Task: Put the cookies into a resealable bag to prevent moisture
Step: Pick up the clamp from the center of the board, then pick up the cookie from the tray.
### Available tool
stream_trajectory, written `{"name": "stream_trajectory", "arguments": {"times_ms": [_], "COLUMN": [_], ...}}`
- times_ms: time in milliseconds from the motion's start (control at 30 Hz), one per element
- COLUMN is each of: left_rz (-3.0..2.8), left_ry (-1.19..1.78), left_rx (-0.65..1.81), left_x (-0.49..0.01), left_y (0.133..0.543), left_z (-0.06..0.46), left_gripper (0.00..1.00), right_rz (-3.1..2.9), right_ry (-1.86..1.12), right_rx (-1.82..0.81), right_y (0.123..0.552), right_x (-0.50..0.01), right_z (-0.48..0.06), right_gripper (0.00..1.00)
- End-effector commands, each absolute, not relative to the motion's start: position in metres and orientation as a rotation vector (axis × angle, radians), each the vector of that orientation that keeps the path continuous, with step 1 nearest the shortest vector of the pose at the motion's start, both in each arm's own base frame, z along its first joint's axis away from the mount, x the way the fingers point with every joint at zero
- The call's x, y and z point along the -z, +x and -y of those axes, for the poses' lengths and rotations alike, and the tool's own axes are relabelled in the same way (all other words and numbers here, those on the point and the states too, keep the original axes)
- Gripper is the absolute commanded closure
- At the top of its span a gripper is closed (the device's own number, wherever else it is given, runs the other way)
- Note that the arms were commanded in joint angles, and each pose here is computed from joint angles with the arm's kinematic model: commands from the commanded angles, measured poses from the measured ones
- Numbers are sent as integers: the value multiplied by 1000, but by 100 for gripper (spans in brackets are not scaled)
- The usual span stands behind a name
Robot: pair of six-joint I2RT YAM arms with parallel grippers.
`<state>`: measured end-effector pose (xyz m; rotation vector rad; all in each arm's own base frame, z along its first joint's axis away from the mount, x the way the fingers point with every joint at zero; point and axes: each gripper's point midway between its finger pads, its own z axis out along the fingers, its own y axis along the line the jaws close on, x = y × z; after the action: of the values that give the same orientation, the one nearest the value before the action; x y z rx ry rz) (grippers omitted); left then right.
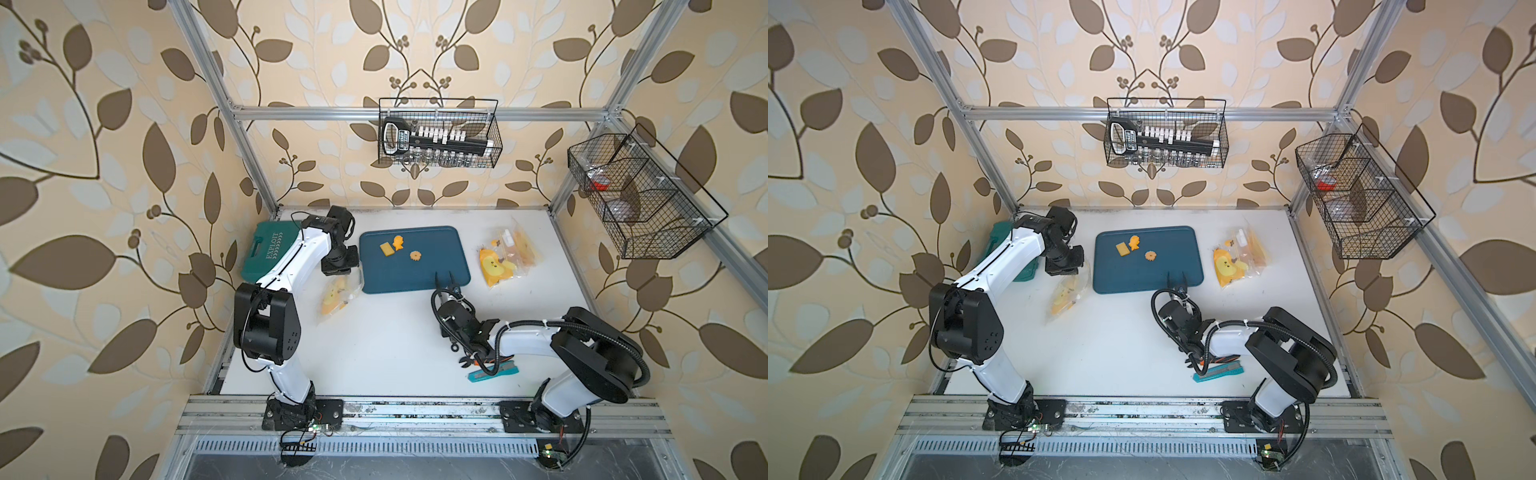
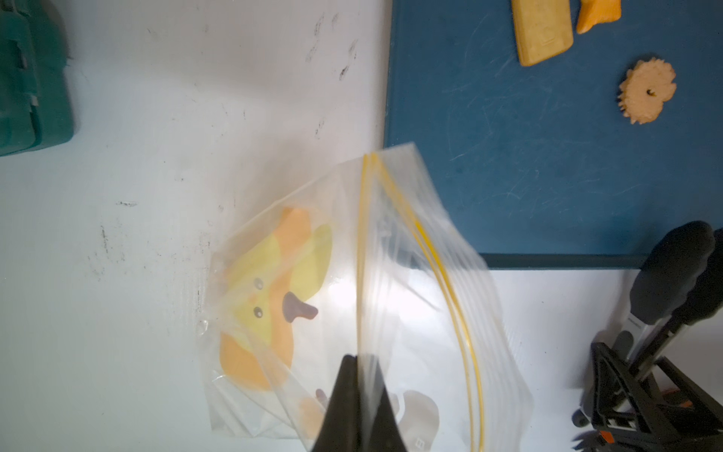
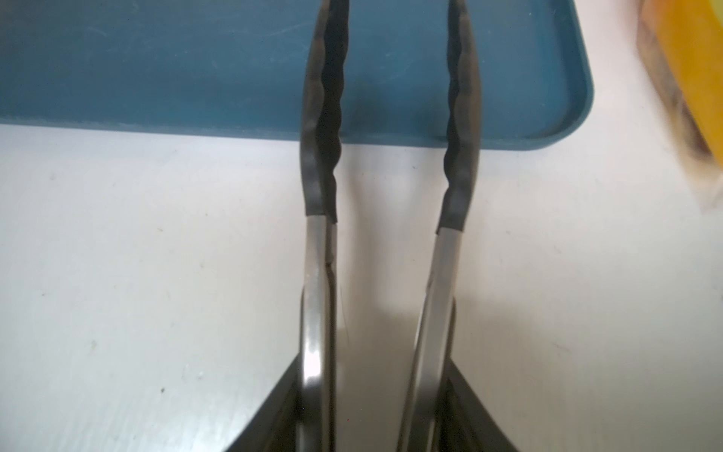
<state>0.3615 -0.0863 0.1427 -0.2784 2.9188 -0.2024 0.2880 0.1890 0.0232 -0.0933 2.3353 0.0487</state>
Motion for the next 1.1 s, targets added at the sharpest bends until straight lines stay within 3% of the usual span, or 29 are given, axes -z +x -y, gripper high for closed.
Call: {"name": "stream_trajectory", "arguments": {"times_ms": [0, 367, 600, 1067], "left_rz": [-2894, -2889, -2879, -2818], "left_ry": [-267, -252, -236, -295], "left_rx": [211, 174, 126, -169], "left_x": [-148, -147, -153, -190], "left_y": [361, 361, 364, 393], "left_z": [83, 79, 73, 39], "left_gripper": [100, 100, 100, 100], "right_rz": [-2331, -2371, -2404, -2493], "right_ry": [-118, -187, -359, -471], "right_rx": [-81, -297, -290, -226], "right_y": [280, 281, 284, 366], "right_x": [-36, -85, -107, -115], "right_z": [-188, -191, -203, -208], "right_gripper": [60, 63, 63, 58]}}
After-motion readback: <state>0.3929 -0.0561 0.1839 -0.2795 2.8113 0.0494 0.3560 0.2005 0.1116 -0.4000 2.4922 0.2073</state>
